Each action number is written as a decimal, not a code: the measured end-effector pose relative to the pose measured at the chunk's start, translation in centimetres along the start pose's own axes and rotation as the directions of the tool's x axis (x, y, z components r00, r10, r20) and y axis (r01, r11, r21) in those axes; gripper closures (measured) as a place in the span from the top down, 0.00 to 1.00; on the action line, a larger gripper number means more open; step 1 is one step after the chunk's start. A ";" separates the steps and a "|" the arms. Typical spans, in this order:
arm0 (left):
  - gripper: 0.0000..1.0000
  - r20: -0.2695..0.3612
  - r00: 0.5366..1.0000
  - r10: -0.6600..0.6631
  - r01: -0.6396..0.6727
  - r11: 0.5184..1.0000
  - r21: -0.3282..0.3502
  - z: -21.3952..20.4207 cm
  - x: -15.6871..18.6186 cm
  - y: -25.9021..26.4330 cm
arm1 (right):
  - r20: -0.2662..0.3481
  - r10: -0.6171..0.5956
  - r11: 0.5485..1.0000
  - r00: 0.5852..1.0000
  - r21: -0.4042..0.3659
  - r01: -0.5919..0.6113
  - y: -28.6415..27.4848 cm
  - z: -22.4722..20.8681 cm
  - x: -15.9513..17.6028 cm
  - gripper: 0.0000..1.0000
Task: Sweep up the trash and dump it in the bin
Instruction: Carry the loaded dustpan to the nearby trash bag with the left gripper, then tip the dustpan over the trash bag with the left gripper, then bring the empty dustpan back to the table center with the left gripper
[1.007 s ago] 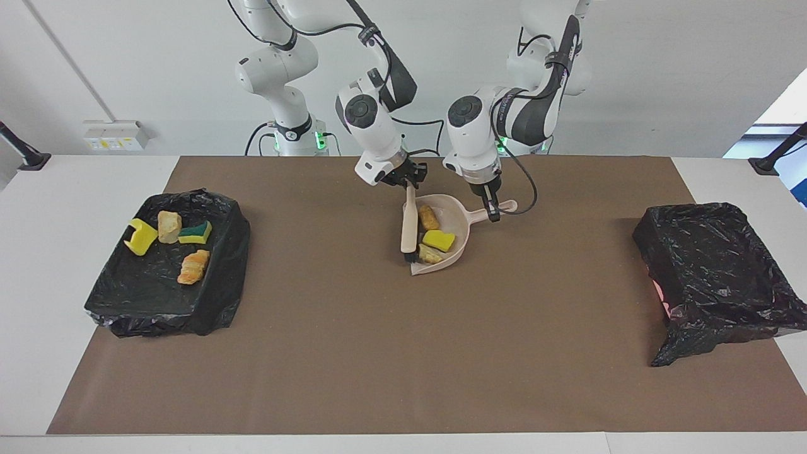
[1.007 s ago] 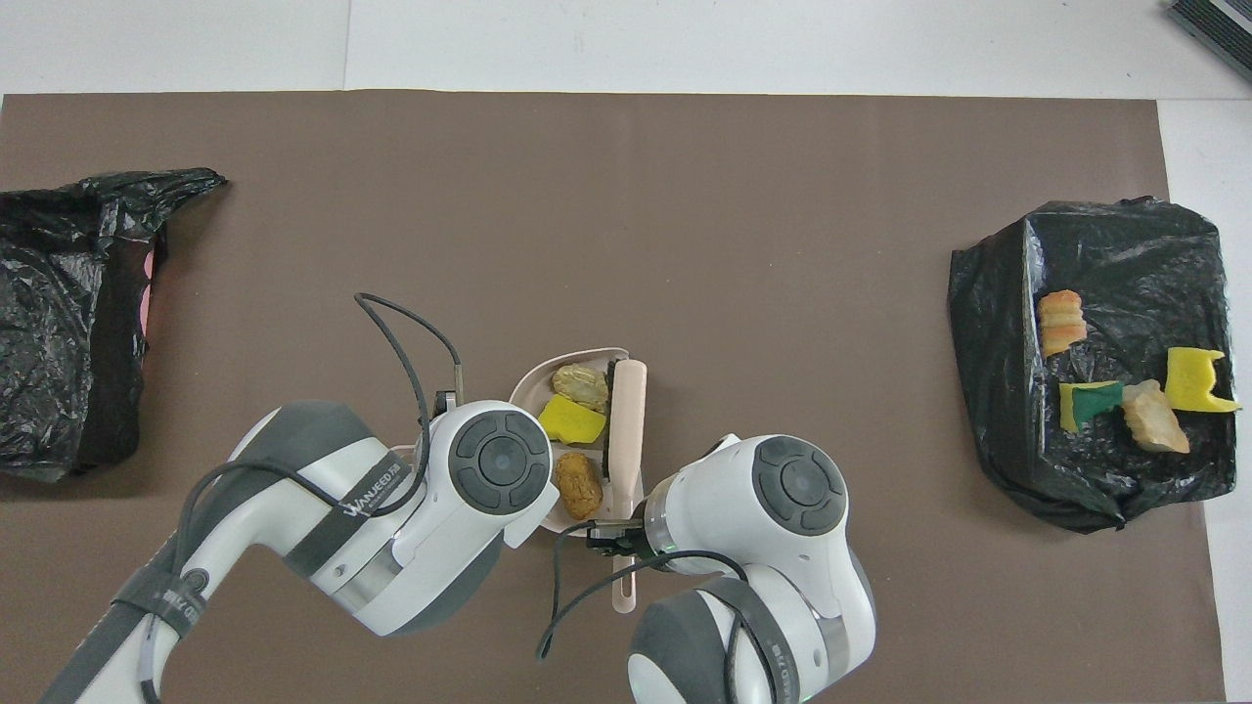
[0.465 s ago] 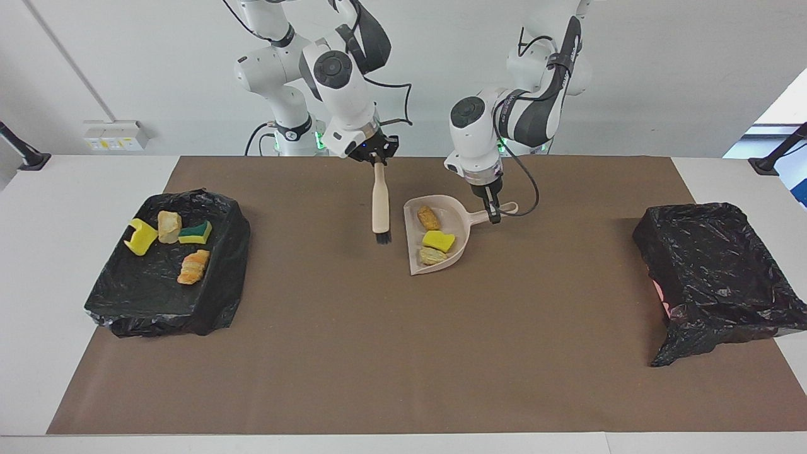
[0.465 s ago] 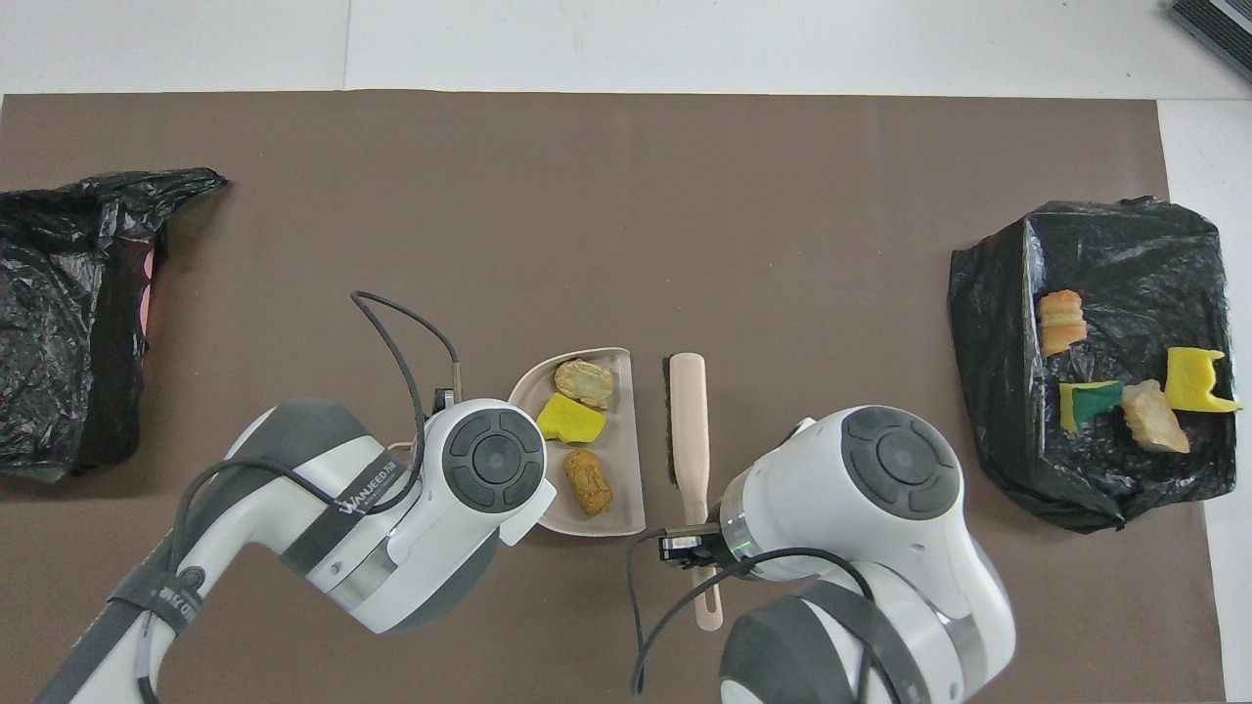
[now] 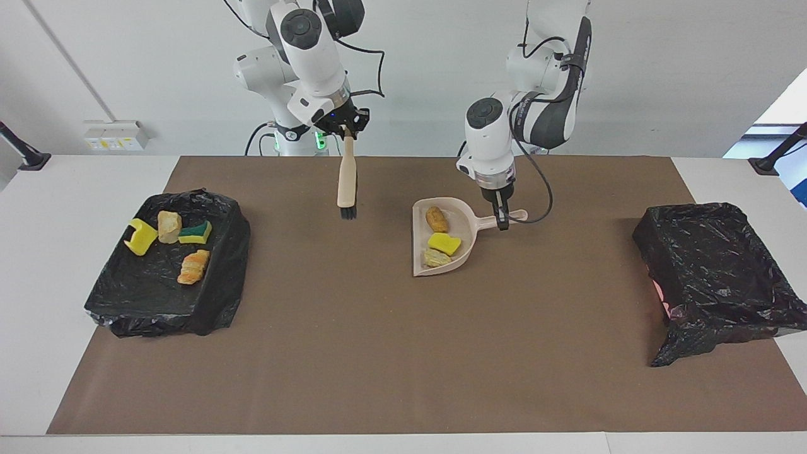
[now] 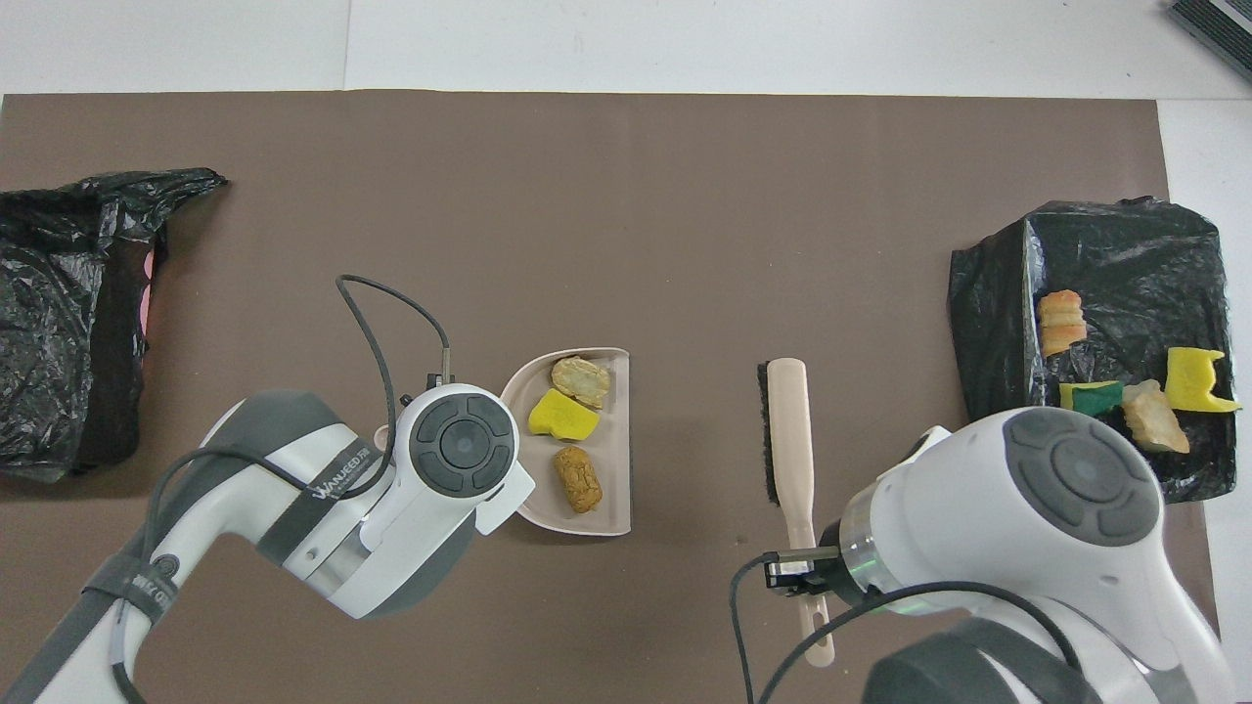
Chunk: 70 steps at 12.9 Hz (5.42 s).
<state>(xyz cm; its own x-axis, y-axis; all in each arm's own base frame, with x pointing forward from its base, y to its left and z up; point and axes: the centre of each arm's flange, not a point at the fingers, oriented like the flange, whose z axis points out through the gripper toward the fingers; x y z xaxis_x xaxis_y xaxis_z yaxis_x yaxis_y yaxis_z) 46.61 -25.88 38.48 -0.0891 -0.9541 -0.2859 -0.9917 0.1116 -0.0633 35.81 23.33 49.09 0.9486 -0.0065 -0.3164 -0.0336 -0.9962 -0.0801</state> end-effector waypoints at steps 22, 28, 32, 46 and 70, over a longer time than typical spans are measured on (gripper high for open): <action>0.33 -0.148 0.938 -0.313 0.319 0.948 0.014 -1.5 -49.8 -5.3 | -0.082 0.013 0.998 0.997 -0.059 -0.018 -11.9 17.0 -1.2 0.61; 0.33 -0.026 0.968 -0.251 0.251 0.968 0.016 0.9 -60.2 -5.5 | -0.165 0.117 0.992 0.979 0.071 -0.106 -9.6 9.5 4.3 1.00; 0.33 0.141 0.978 -0.155 0.157 0.988 -0.004 2.1 -61.1 -6.4 | -0.236 0.130 0.991 0.963 0.067 -0.117 -5.9 4.4 7.8 1.00; 0.33 0.637 0.768 0.063 -0.016 0.997 -0.079 0.2 -58.7 -10.6 | -0.396 0.076 0.996 0.915 -0.009 -0.086 13.0 -13.8 13.2 1.00; 0.33 -0.022 0.795 -0.606 0.599 0.791 -0.120 -5.6 -26.9 -14.3 | -0.353 0.089 0.995 0.931 -0.020 -0.102 21.1 -22.5 12.2 1.00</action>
<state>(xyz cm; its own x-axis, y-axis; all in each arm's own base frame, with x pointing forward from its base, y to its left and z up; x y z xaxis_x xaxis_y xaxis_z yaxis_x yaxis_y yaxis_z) 62.71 -3.35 52.45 0.5278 -0.8326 -0.1678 -0.8494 -0.5170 -0.1065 53.75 0.29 64.81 0.9916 -0.1250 0.0324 -0.1241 -0.9919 -0.0284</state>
